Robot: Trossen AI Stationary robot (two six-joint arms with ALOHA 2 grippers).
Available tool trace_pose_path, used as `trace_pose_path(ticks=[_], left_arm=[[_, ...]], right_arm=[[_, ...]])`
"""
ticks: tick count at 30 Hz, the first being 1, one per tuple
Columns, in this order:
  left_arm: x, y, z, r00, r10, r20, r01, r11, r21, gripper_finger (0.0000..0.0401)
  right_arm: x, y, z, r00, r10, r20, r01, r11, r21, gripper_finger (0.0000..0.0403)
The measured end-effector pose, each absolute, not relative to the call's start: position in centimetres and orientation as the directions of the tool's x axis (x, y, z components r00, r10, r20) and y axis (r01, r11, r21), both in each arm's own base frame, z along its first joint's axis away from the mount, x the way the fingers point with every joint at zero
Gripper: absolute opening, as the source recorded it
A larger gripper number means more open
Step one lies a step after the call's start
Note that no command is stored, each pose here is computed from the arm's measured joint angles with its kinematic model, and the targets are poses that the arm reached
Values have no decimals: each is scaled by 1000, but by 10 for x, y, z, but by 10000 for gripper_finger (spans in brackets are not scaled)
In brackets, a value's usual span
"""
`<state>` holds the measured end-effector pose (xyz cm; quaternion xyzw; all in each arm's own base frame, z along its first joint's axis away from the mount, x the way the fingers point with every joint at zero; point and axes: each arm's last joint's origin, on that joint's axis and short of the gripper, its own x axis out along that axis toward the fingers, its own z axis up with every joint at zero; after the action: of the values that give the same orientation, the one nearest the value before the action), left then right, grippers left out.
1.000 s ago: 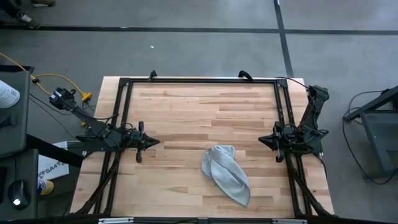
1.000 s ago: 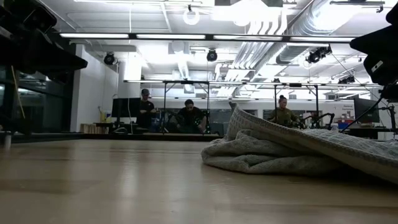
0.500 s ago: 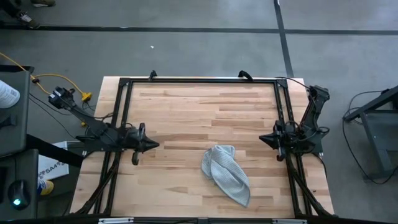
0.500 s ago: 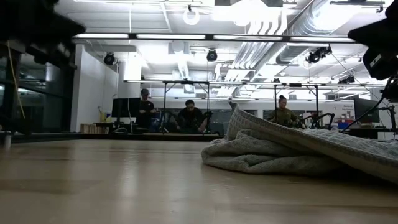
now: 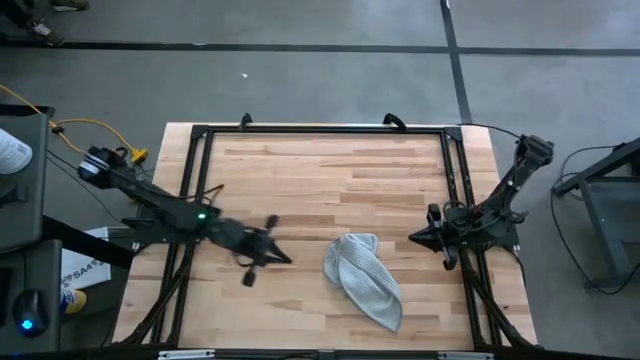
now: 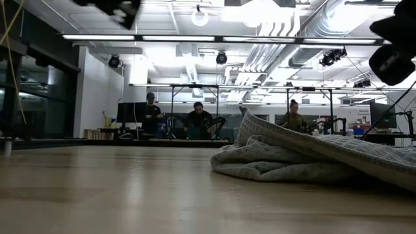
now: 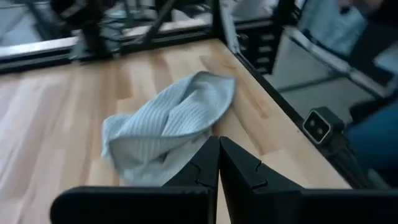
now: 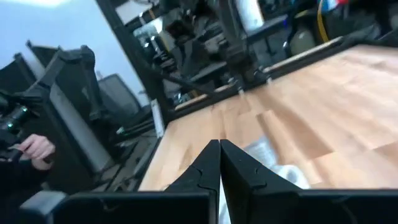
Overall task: Fold microfiber towels
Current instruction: Fold the gray towel
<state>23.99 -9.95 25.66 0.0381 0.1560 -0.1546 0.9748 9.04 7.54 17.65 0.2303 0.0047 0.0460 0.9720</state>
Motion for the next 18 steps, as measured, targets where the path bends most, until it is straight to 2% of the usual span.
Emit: trace_pose_path(ticks=[7,13,18], left_arm=[[302,-74,259,822,-445,-355,502,861,83,10],[326,-47,248,761,-462,-456,557,825,95,10],[337,-38,243,733,-498,-464,616,776,140,10]], right_arm=[[111,100,197,976,203,-78,-143,870,473,3],[131,125,200,950,257,-178,-139,857,496,3],[146,142,185,927,243,-285,-82,874,479,2]])
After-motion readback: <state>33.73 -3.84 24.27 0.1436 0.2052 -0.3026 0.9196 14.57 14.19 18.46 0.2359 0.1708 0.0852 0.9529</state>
